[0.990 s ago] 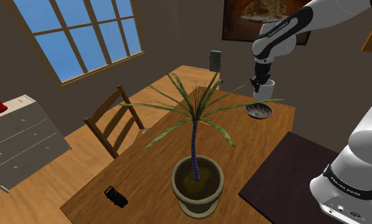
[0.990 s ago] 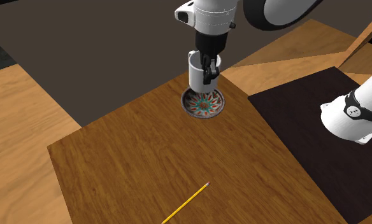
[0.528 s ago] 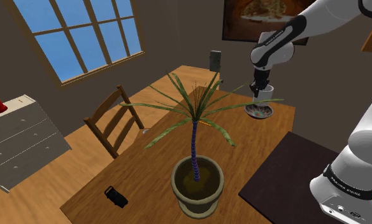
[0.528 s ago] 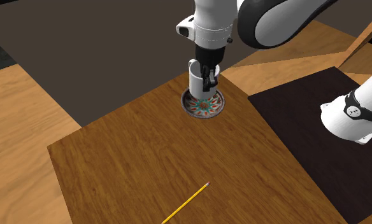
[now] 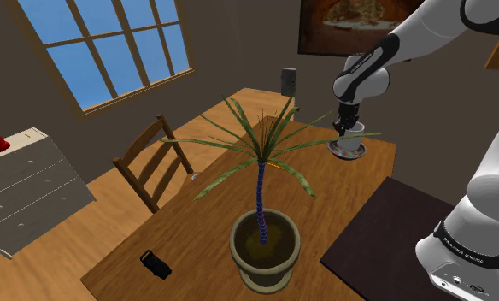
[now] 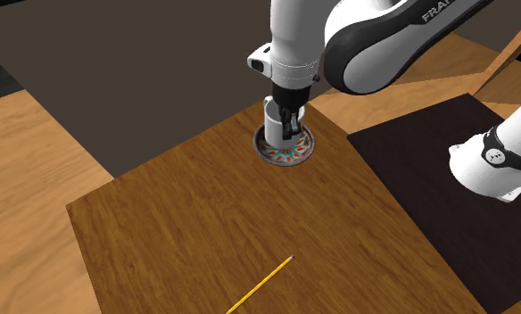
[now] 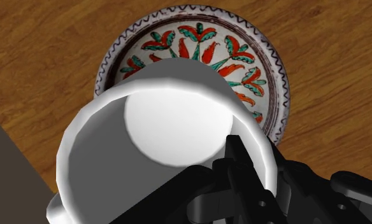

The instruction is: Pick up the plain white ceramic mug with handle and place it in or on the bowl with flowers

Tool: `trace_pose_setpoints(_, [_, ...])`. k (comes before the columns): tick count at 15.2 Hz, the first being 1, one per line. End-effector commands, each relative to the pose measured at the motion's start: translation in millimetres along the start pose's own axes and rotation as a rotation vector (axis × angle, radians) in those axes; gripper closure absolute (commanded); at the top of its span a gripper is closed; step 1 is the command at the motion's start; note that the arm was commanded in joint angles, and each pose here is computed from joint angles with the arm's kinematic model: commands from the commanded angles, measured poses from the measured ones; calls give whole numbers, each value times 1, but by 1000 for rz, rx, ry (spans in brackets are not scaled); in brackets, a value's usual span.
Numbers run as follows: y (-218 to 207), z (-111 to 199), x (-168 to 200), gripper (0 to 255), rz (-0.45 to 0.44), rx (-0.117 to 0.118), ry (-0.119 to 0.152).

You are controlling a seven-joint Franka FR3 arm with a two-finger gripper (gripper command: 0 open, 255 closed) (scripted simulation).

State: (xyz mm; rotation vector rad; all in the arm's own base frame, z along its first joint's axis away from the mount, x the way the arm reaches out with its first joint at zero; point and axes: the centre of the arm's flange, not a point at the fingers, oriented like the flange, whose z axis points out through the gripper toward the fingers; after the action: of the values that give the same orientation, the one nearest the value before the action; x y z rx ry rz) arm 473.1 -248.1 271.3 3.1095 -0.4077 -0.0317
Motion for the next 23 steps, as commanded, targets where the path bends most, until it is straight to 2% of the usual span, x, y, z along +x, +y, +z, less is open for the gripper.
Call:
trace_pose_setpoints(1, [0, 4, 0, 255, 0, 0, 1])
trace_pose_setpoints(7, [0, 4, 0, 255, 0, 0, 1])
trace_pose_setpoints(8, [0, 4, 0, 0, 0, 0, 1])
trace_pose_setpoints(13, [0, 4, 0, 0, 0, 0, 1])
trace_pose_setpoints(17, [0, -46, 0, 0, 0, 0, 1])
trace_pose_setpoints(23, [0, -46, 0, 0, 0, 0, 1])
